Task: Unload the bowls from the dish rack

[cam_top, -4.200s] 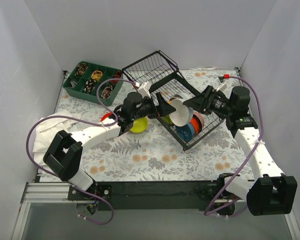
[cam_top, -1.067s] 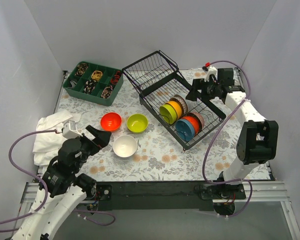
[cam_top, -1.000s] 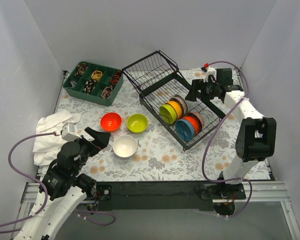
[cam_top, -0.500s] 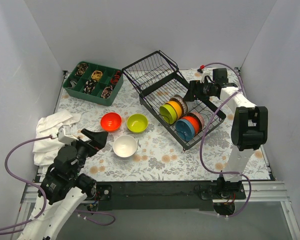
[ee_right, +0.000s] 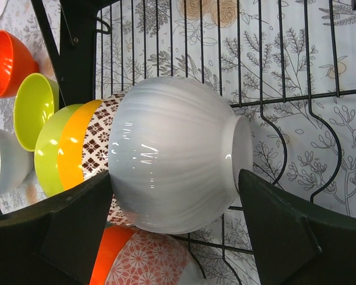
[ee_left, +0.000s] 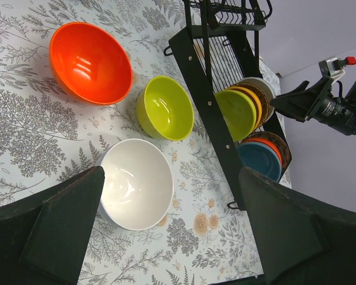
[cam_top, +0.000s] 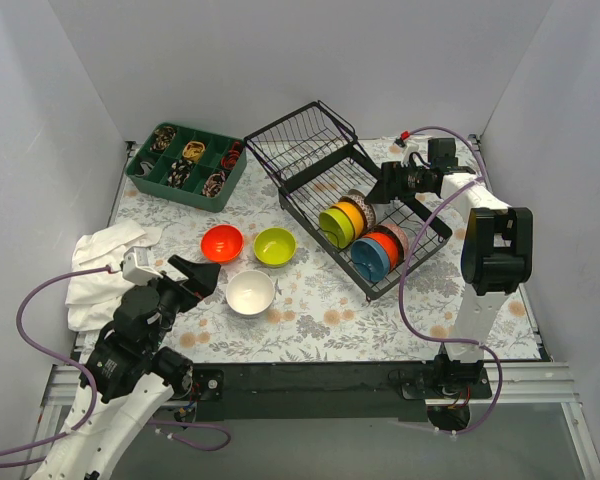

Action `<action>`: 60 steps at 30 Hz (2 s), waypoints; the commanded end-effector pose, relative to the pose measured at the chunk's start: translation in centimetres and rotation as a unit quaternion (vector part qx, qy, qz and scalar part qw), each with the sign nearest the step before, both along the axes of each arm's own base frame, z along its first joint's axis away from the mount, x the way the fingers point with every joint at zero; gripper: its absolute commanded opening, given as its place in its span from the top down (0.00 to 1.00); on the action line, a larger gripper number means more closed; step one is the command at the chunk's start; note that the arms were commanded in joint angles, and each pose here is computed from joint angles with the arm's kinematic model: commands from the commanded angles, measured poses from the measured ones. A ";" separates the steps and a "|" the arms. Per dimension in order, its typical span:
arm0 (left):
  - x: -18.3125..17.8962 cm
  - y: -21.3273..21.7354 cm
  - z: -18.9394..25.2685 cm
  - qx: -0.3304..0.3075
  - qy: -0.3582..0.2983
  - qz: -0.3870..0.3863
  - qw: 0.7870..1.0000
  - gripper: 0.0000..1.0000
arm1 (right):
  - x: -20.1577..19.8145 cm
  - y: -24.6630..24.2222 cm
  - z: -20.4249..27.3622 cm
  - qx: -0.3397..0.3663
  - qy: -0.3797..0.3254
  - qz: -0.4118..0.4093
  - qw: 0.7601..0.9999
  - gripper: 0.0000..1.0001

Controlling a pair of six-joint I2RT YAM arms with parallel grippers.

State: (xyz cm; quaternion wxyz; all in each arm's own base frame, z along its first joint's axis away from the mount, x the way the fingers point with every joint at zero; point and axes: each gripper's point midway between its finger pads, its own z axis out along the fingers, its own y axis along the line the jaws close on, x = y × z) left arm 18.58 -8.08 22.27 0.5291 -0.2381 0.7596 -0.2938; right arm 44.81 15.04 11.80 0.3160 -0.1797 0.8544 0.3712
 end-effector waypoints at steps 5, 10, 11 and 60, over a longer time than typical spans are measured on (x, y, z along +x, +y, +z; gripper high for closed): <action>0.3 -0.3 -0.4 0.011 0.004 -0.007 1.000 0.02 | -0.3 1.4 1.3 0.039 -0.022 0.047 0.998 0.24; 0.3 -0.3 -0.3 0.010 0.003 -0.008 1.000 0.02 | 0.0 0.9 2.5 0.026 -0.036 0.033 0.998 0.51; 0.3 -0.3 -0.3 0.010 0.002 -0.008 1.000 0.02 | 0.1 0.8 2.6 0.022 -0.039 0.029 0.999 0.56; 2.8 -6.3 -0.5 0.021 -0.015 -0.138 0.990 0.02 | -3.3 -1.7 15.9 0.017 -0.125 -0.166 0.978 0.99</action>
